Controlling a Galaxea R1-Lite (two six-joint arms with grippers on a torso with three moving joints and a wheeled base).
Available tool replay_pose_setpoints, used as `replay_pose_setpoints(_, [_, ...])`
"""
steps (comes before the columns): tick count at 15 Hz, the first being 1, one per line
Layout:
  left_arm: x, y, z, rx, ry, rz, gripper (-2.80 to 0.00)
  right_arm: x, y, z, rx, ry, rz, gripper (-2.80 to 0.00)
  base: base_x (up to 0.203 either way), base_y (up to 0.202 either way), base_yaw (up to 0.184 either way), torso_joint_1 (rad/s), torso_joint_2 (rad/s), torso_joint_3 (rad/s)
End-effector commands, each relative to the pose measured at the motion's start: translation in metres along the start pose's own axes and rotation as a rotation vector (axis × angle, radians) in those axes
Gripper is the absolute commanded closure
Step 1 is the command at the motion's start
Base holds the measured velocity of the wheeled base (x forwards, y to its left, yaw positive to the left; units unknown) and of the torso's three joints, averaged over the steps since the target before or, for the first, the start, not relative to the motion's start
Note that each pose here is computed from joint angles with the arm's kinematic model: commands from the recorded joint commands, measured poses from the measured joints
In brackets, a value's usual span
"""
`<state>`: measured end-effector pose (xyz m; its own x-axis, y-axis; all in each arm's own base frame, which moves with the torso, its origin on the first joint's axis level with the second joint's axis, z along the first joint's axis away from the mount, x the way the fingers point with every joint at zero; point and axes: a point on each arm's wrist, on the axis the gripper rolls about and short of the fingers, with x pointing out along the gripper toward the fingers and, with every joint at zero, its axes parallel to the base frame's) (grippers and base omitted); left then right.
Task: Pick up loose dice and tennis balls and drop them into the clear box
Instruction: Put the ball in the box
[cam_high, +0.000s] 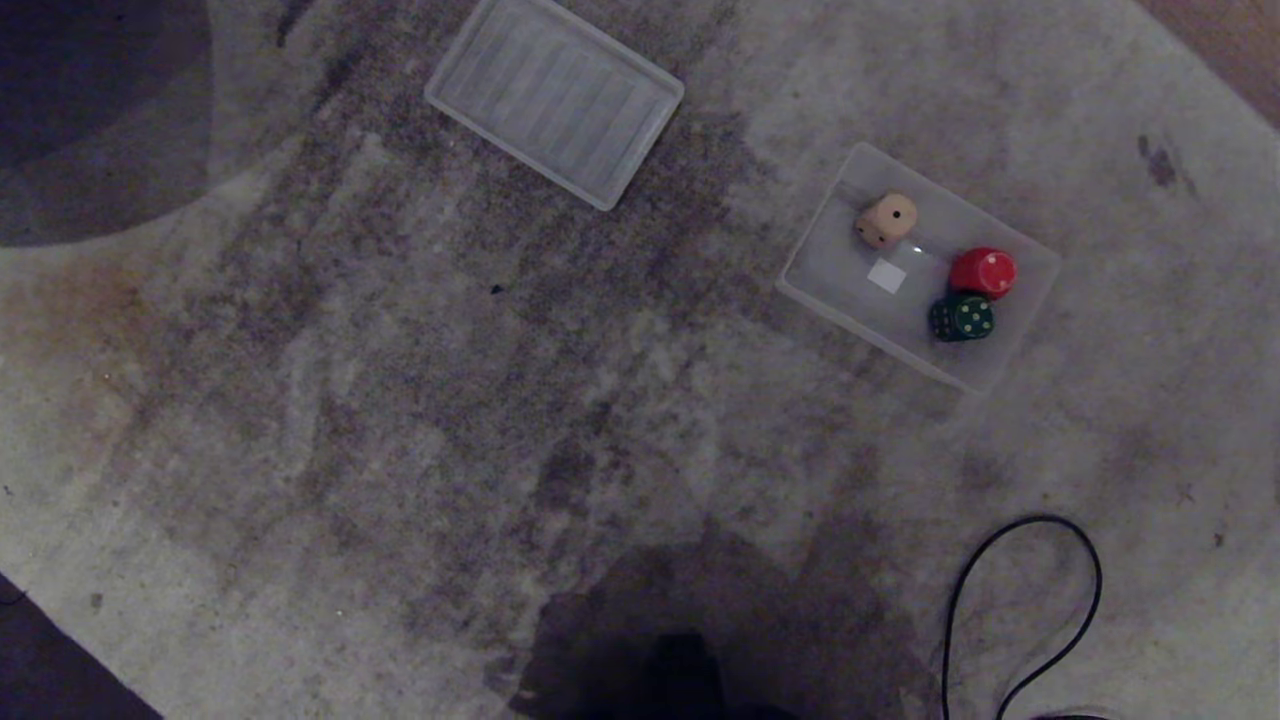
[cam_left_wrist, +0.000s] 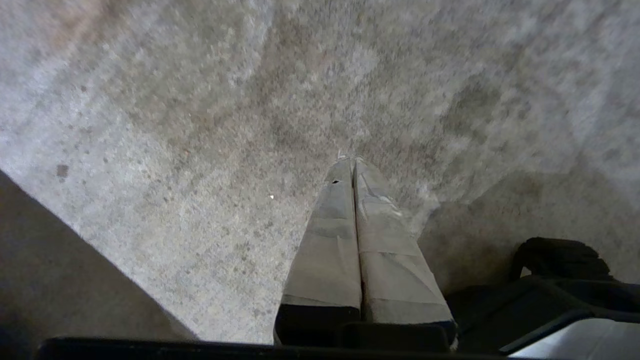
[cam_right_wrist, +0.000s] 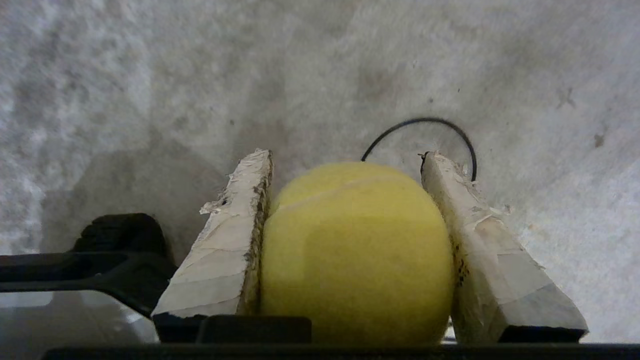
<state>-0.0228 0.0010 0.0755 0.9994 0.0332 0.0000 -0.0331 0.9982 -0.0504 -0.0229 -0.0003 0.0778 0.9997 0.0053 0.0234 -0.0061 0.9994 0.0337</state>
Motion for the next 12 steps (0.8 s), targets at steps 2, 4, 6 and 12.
replay_pose_setpoints(2, [0.0002,0.0000,-0.0004,0.005,0.003,0.000,0.00,0.0009,-0.0001,-0.0030,0.000,0.013,0.000,0.00,0.000,0.000,0.000,0.002,0.00,-0.205])
replay_pose_setpoints(4, [0.0002,0.0000,-0.0005,0.008,0.005,-0.001,0.00,0.0009,-0.0001,-0.0030,0.000,0.013,0.000,0.00,0.000,0.000,0.000,0.004,0.00,-0.142])
replay_pose_setpoints(6, [0.0002,-0.0001,-0.0004,0.007,0.003,-0.004,0.00,0.0009,-0.0001,-0.0030,0.000,0.013,0.000,0.00,0.000,0.000,0.000,0.001,0.00,-0.041])
replay_pose_setpoints(12, [0.0002,0.0000,-0.0004,0.000,0.003,-0.001,0.00,-0.0013,0.0000,0.0055,0.010,0.009,-0.006,0.00,0.000,0.000,0.000,0.000,0.00,0.000])
